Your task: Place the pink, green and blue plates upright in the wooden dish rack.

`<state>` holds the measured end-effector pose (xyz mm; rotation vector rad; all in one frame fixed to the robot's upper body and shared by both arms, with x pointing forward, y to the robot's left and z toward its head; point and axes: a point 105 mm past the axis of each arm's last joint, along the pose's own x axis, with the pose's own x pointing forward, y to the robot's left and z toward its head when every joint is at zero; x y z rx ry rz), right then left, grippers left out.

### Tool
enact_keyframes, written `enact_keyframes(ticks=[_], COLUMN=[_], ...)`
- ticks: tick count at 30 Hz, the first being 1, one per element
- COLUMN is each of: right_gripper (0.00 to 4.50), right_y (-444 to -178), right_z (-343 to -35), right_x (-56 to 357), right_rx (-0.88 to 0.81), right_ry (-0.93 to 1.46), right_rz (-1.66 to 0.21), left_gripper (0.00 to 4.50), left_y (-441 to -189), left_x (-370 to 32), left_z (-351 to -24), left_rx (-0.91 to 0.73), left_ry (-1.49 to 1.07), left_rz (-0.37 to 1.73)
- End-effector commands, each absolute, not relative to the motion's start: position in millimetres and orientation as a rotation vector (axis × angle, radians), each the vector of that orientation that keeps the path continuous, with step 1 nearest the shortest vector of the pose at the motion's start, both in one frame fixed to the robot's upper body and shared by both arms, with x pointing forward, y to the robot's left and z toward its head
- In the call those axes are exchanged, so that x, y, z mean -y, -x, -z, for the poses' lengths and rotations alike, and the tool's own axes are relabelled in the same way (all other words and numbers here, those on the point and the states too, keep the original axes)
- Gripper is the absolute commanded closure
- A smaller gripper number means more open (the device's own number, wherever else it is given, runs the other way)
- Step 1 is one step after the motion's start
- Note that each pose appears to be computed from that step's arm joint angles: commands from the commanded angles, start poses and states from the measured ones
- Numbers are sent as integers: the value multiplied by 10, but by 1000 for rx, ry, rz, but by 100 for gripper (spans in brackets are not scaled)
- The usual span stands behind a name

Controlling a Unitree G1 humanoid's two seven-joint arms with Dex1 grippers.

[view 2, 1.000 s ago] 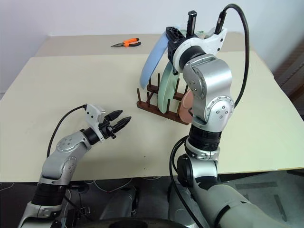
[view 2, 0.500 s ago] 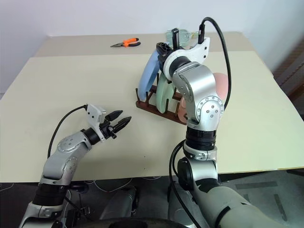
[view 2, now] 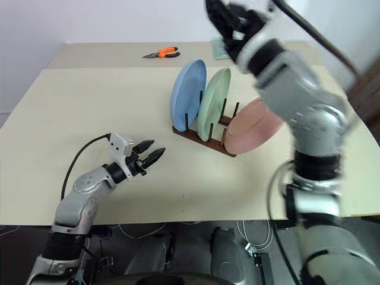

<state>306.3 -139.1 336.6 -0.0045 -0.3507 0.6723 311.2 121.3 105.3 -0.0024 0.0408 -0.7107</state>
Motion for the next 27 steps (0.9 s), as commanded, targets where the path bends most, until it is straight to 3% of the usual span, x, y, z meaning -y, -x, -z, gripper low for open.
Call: enact_keyframes(ticks=[1, 2, 3, 9, 14, 23, 27], right_gripper=[384, 436, 445, 445, 445, 445, 445], right_y=[-2762, -2727, -2689, -2450, -2453, -2721, -2744], right_z=[-3338, -3274, -3200, -2634, -2102, -2340, -2318], right_x=[1813, 1980, 2144, 2654, 2721, 2123, 2119], right_rx=[355, 324, 291, 25, -196, -21, -60], right_ry=[124, 163, 199, 344, 508, 518, 571], right_rz=[-711, -668, -621, -510, -486, -612, -626], left_gripper=[192, 192, 192, 192, 192, 192, 192], left_y=[-3099, -3095, -3090, -3049, -3051, -3044, -3026], left_x=[-1181, -1175, -1160, -1017, -958, -994, -1013], left_z=[-1146, -1142, -1137, -1146, -1142, -1139, -1132], left_rx=[-5, -8, -13, -24, -30, -30, -30], left_ry=[-13, -13, -15, -28, -36, -45, -42], left_rz=[743, 751, 765, 860, 891, 873, 859])
